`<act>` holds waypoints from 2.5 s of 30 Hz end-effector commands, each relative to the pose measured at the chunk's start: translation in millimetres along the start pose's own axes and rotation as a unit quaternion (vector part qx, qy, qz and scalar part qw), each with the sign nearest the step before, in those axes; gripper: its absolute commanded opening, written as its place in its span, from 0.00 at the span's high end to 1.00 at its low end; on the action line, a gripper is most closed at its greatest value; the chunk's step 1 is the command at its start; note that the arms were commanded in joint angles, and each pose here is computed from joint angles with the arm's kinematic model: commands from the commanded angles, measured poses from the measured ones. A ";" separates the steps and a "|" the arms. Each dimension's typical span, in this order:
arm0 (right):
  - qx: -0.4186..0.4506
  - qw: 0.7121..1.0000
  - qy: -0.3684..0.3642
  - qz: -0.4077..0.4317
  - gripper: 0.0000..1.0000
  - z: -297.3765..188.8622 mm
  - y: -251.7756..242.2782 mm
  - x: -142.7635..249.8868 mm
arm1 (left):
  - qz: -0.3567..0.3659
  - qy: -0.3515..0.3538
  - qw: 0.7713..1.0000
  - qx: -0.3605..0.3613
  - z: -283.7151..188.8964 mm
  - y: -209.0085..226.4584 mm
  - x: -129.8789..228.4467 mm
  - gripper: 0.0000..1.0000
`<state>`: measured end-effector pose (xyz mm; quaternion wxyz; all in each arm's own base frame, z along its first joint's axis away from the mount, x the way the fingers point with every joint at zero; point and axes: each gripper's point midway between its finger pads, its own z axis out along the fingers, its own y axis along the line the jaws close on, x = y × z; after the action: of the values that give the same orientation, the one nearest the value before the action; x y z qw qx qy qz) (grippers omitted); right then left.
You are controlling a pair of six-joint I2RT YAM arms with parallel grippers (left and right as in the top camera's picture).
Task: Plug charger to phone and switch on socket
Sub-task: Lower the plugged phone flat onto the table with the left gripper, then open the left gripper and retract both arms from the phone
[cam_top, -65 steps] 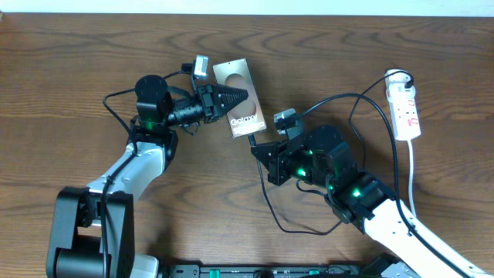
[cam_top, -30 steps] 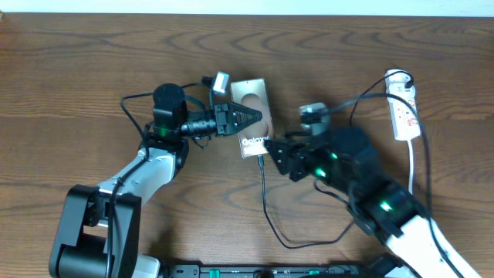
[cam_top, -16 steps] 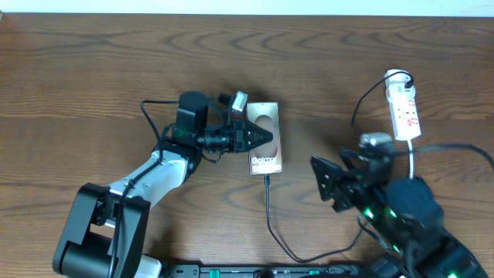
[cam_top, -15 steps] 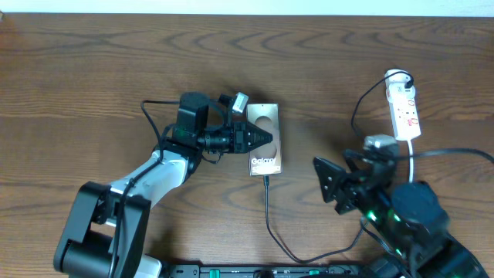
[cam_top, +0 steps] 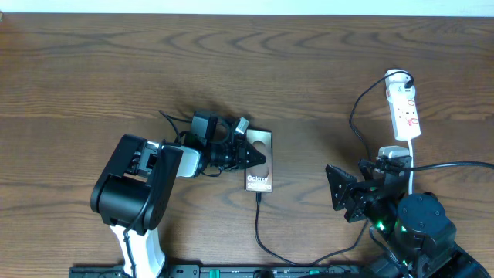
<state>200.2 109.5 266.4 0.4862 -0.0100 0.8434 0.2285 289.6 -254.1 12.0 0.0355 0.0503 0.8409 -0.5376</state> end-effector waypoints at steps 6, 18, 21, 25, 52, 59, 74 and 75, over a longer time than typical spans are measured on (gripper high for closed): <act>0.011 1.000 -0.012 0.005 0.26 -4.1 -3.7 -6.1 | 0.012 -0.032 0.997 -0.074 -3.4 19.1 -17.9 0.91; 0.018 1.000 -0.012 0.005 0.23 -4.2 -6.1 -5.7 | 0.011 -0.038 0.995 -0.090 -4.5 23.8 -20.9 0.65; 0.019 1.000 -0.012 0.005 0.23 -4.2 -6.6 -6.0 | 0.010 -0.041 0.994 -0.101 -4.0 24.6 -24.3 0.59; 0.020 1.000 -0.010 0.005 0.23 -4.2 -7.2 -4.7 | 0.024 -0.022 0.992 -0.124 1.5 23.2 -23.0 0.53; 0.045 0.999 0.016 -0.001 0.18 -5.0 -18.1 8.6 | 0.009 0.024 0.948 -0.316 -30.2 67.5 -13.7 0.34; 0.046 0.999 0.015 -0.001 0.19 -5.0 -18.4 8.2 | 0.011 0.003 0.923 -0.384 -60.2 63.6 -33.4 0.30; 0.060 0.998 0.007 0.002 0.18 -5.5 -23.3 5.4 | 0.133 -0.218 0.861 -0.439 -215.2 -100.2 -48.5 0.16; 0.065 0.998 0.004 0.008 0.17 -5.7 -24.8 4.8 | 0.140 -0.229 0.859 -0.435 -222.6 -110.5 -42.2 0.17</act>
<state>197.5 92.2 248.3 0.4699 0.0050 0.8644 0.1790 325.3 -117.2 173.5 0.2663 0.0244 0.9546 -0.1315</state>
